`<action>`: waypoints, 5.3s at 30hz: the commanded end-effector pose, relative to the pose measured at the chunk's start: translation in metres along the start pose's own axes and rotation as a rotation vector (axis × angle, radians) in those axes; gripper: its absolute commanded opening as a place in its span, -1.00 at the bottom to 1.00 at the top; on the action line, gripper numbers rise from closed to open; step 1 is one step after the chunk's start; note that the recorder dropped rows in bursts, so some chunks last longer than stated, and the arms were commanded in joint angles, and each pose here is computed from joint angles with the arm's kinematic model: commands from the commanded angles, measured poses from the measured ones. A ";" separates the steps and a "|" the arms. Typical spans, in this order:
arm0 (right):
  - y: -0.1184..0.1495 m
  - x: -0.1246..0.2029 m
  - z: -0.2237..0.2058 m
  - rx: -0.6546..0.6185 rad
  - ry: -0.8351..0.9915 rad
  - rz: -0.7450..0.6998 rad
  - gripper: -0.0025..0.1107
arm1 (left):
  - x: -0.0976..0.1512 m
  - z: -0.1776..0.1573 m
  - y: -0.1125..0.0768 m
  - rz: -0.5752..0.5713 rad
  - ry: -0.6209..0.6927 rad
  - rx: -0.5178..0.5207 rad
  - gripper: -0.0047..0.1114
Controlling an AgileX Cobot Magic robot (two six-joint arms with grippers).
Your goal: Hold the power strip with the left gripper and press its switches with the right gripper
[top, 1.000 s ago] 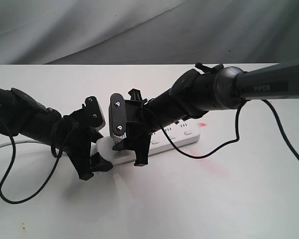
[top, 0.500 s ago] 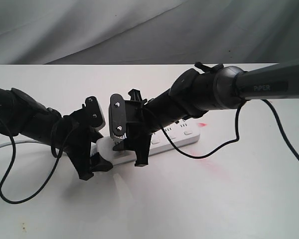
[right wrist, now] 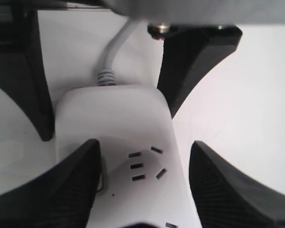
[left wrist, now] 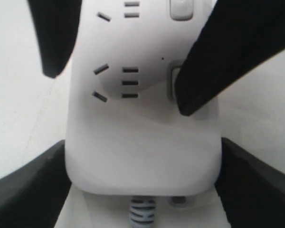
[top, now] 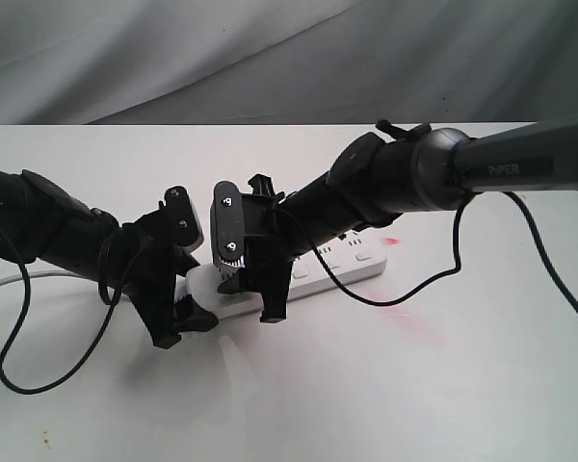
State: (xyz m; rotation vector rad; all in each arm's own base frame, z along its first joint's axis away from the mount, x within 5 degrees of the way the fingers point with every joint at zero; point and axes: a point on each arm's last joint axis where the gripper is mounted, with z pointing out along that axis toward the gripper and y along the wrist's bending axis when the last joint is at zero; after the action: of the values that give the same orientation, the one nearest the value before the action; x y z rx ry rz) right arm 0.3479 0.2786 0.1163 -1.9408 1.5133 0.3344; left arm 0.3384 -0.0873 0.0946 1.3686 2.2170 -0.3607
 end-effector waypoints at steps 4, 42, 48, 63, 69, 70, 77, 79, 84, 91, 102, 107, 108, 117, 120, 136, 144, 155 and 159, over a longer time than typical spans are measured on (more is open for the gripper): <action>0.000 -0.003 -0.009 -0.002 0.023 -0.075 -0.02 | 0.006 0.002 0.003 0.042 0.039 -0.028 0.24; -0.014 0.014 -0.043 0.004 0.047 -0.039 -0.02 | 0.006 0.002 0.003 0.042 0.039 -0.028 0.24; -0.013 0.020 -0.035 0.005 0.063 -0.030 -0.02 | 0.006 0.002 0.003 0.042 0.039 -0.028 0.24; -0.011 0.027 -0.028 0.000 0.081 -0.030 -0.02 | 0.006 0.002 0.003 0.042 0.039 -0.028 0.24; -0.010 0.028 -0.028 -0.005 0.089 -0.042 -0.02 | 0.006 0.002 0.003 0.042 0.039 -0.028 0.24; -0.008 0.029 -0.027 -0.010 0.094 -0.043 -0.02 | 0.006 0.002 0.003 0.042 0.039 -0.028 0.24; 0.002 0.040 -0.023 -0.007 0.133 -0.057 -0.02 | 0.006 0.002 0.003 0.042 0.039 -0.028 0.24; 0.001 0.040 -0.023 0.000 0.136 -0.058 -0.02 | 0.006 0.002 0.003 0.042 0.039 -0.028 0.24; 0.002 0.040 -0.023 -0.002 0.135 -0.057 -0.02 | 0.006 0.002 0.003 0.042 0.039 -0.028 0.24; 0.006 0.038 -0.015 -0.016 0.134 -0.073 -0.02 | 0.006 0.002 0.003 0.042 0.039 -0.028 0.24; 0.011 0.041 -0.009 -0.050 0.131 -0.051 -0.02 | 0.006 0.002 0.003 0.042 0.039 -0.028 0.24; 0.005 0.033 -0.017 -0.011 0.112 -0.037 -0.02 | 0.006 0.002 0.003 0.042 0.039 -0.028 0.24; 0.002 0.030 -0.020 0.008 0.103 -0.029 -0.02 | 0.006 0.002 0.003 0.042 0.039 -0.028 0.24; -0.014 0.000 -0.060 0.118 0.044 -0.056 -0.02 | 0.006 0.002 0.003 0.042 0.039 -0.028 0.24; -0.018 -0.001 -0.070 0.139 0.043 -0.067 -0.02 | 0.006 0.002 0.003 0.042 0.039 -0.028 0.24; -0.020 0.027 -0.083 0.103 0.077 -0.002 -0.02 | 0.006 0.002 0.003 0.042 0.039 -0.028 0.24; -0.012 0.040 -0.066 0.053 0.096 0.017 -0.02 | 0.006 0.002 0.003 0.042 0.039 -0.028 0.24; -0.011 0.044 -0.060 0.047 0.106 0.023 -0.02 | 0.006 0.002 0.003 0.042 0.039 -0.028 0.24; -0.012 0.045 -0.060 0.064 0.116 0.009 -0.02 | 0.006 0.002 0.003 0.042 0.039 -0.028 0.24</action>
State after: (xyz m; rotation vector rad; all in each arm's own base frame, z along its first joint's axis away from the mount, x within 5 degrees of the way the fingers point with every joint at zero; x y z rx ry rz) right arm 0.3608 0.2112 0.1429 -1.9301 1.5867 0.1957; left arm 0.3384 -0.0873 0.0945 1.3695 2.2168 -0.3605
